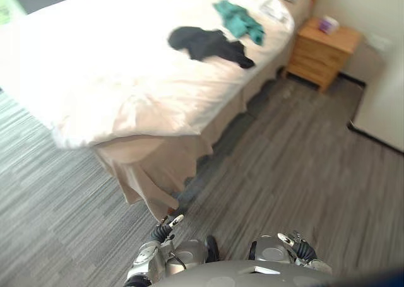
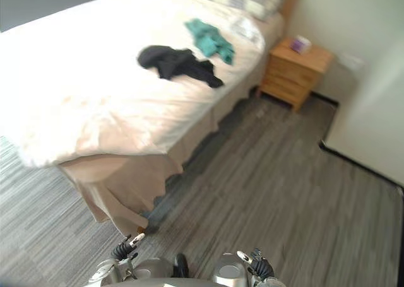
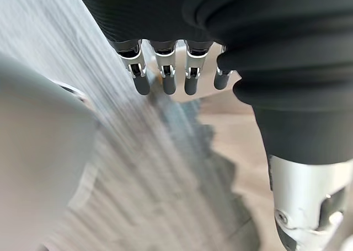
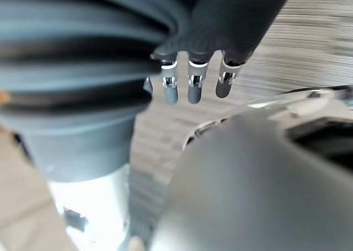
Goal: Tidy the bed and pick cloth on bed and put in laundry
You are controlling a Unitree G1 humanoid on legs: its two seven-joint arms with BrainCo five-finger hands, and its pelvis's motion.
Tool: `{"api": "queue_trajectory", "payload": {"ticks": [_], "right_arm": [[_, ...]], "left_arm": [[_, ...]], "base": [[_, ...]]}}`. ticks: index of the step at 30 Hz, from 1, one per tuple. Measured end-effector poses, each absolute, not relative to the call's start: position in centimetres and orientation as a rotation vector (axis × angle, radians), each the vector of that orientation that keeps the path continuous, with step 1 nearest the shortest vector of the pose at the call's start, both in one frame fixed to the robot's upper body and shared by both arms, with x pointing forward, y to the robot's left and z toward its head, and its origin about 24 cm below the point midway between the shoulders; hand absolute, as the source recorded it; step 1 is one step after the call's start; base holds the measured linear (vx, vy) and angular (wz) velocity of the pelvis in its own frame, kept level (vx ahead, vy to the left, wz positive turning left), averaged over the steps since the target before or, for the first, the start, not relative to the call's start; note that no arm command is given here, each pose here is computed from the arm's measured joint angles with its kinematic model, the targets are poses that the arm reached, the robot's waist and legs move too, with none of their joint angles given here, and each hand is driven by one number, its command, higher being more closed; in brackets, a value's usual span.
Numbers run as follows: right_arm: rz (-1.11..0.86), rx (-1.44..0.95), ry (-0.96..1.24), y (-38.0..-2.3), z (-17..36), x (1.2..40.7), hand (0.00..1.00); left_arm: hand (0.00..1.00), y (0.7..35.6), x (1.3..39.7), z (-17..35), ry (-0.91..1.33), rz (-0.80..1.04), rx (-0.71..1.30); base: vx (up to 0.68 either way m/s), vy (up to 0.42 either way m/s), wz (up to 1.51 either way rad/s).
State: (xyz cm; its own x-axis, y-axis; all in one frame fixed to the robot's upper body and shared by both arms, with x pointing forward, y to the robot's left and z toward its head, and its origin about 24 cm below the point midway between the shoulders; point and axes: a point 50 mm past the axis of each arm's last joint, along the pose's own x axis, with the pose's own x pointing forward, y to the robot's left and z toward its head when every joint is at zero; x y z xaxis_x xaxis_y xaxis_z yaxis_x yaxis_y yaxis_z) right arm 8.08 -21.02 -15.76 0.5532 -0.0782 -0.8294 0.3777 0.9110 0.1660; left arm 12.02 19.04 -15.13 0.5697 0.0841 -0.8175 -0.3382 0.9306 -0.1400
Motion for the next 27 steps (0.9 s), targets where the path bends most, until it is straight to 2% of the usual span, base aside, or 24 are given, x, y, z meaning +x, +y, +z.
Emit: {"api": "queue_trajectory", "payload": {"ticks": [5, 8, 10, 18, 23, 27], "right_arm": [[-0.245, 0.387, 0.969, -19.3, -16.1, 7.7, 0.0], [-0.225, 0.316, 0.938, -21.6, -15.4, 9.3, 0.0], [-0.186, 0.298, 0.945, -21.4, -15.3, 10.2, 0.0], [-0.265, 0.394, 0.955, -20.5, -15.7, 9.7, 0.0], [-0.313, 0.438, 0.967, -20.3, -16.0, 8.3, 0.0], [-0.347, 0.456, 1.005, -20.4, -16.3, 6.6, 0.0]], "left_arm": [[0.0, 20.8, 10.1, -15.4, 0.958, 0.365, -0.294], [0.0, 19.0, 10.0, -15.7, 0.983, 0.333, -0.326], [0.0, 18.2, 10.1, -15.8, 0.991, 0.311, -0.338], [0.0, 18.7, 10.1, -15.8, 1.007, 0.31, -0.327], [0.0, 19.9, 9.1, -16.1, 1.041, 0.416, -0.349], [0.0, 21.4, 8.0, -16.1, 1.01, 0.683, -0.456]], "base": [[0.44, -0.441, 1.36], [0.28, -0.336, 0.89], [0.22, -0.307, 1.14], [0.03, -0.079, 0.7], [0.02, 0.018, 0.21], [0.02, 0.024, 0.19]]}}
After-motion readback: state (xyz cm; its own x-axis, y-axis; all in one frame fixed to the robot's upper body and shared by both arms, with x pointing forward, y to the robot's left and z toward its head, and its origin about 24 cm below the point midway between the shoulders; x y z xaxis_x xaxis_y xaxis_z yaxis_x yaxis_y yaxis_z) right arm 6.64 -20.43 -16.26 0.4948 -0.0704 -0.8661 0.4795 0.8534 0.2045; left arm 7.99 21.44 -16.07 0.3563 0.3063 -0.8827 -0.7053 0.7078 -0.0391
